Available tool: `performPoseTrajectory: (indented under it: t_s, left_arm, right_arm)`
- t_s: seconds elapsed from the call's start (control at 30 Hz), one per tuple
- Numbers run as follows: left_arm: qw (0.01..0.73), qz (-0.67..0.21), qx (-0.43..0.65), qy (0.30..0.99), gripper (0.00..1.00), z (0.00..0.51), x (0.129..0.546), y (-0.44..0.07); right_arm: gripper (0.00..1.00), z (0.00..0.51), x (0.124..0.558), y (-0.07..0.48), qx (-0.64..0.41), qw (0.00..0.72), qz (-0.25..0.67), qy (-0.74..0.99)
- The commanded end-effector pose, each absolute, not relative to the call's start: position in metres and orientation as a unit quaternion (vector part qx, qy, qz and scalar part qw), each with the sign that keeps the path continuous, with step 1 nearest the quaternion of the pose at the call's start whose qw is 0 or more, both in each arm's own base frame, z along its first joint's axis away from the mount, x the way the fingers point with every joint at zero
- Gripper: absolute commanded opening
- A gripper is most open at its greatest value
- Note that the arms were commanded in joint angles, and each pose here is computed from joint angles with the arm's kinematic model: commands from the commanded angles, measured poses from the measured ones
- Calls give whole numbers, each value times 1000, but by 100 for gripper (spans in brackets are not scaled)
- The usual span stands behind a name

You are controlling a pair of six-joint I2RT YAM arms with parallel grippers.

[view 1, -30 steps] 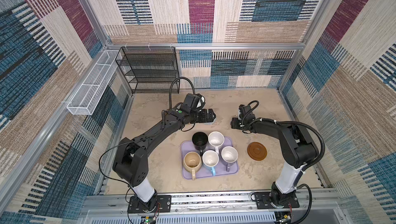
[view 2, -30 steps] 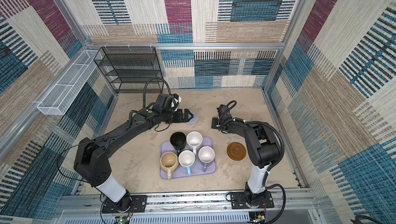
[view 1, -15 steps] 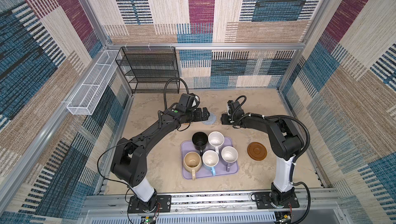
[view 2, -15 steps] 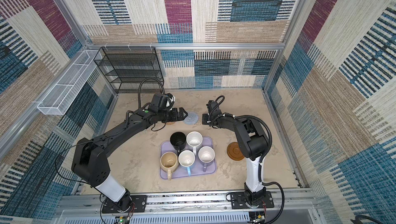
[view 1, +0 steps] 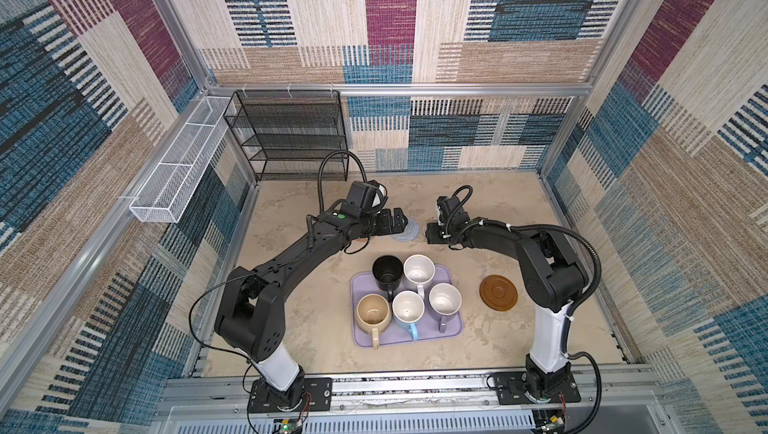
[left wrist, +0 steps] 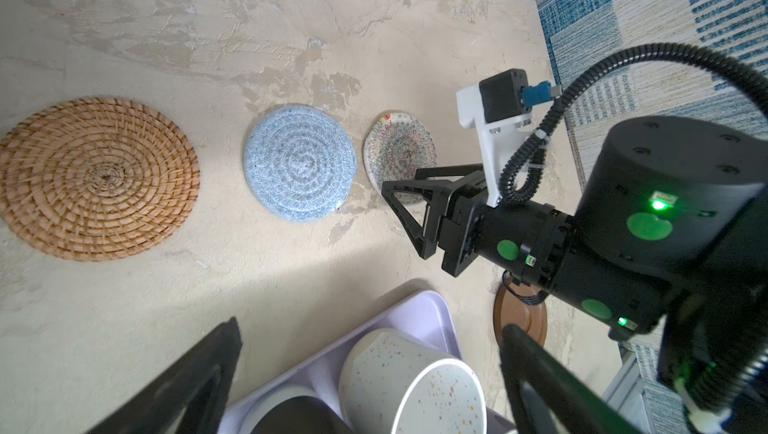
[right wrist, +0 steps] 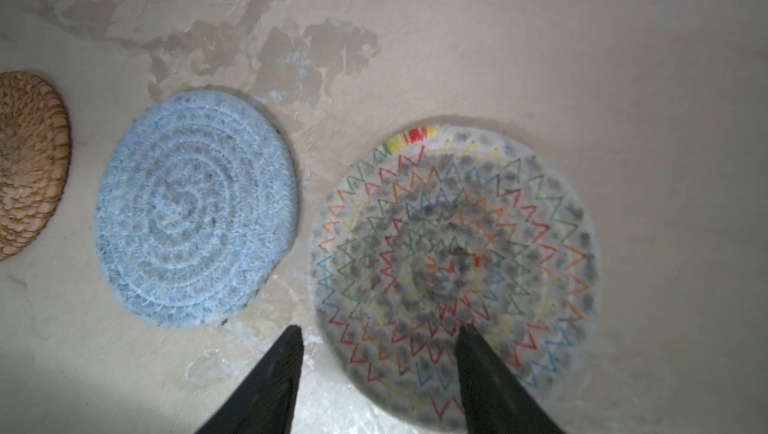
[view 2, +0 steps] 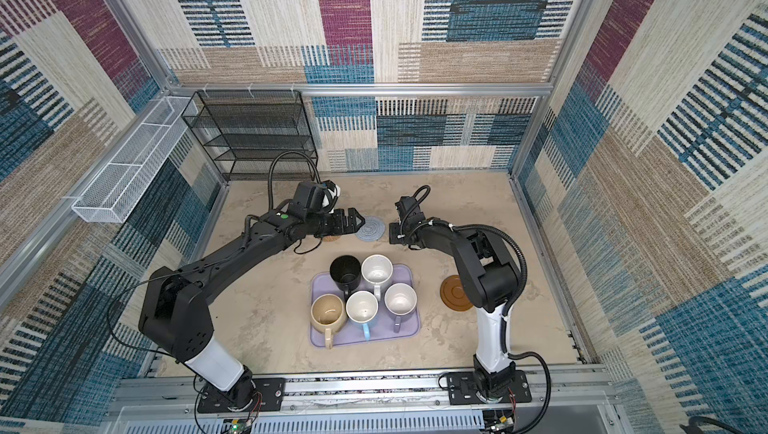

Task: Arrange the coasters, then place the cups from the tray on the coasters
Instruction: 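Slide the multicolour zigzag coaster with the right gripper beside the pale blue coaster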

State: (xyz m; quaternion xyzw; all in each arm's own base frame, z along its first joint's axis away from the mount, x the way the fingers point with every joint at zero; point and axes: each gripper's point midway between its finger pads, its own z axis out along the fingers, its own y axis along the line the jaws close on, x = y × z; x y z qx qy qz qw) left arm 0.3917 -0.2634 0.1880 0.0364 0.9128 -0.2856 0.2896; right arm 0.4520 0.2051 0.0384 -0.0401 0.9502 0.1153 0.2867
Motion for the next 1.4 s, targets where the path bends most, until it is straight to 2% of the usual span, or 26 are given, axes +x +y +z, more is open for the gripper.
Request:
performPoseTrajectory:
  t_s: [0.0,0.13,0.3,0.63,0.73,0.83,1.2,1.37]
  left_arm:
    - [296,-299,37,906,100,197,392,-266]
    - [295,-303,38,906,100,198,390,-267]
    - [299,-303,39,904,100,201,389,-266]
    - [335,-333,45,880,100,229,380,-264]
    - [339,-354,58,870,100,242,370,-266]
    - [338,-366,61,865,100,248,360,-265]
    - [326,-393,74,857,100,262,310,-250]
    - [311,-410,74,854,100,258,284,-244]
  right_arm:
    - [62,26,448,198,-37,260,87,961]
    - [62,27,451,194,-29,262,75,962]
    - [62,50,458,206,-44,283,104,952]
    - [72,102,462,216,-57,327,127,935]
    - [81,117,452,212,-52,340,134,929]
    - [99,132,436,207,-49,349,142,925]
    - [100,183,360,169,-28,382,159,910]
    - [100,182,324,152,-24,391,166,905]
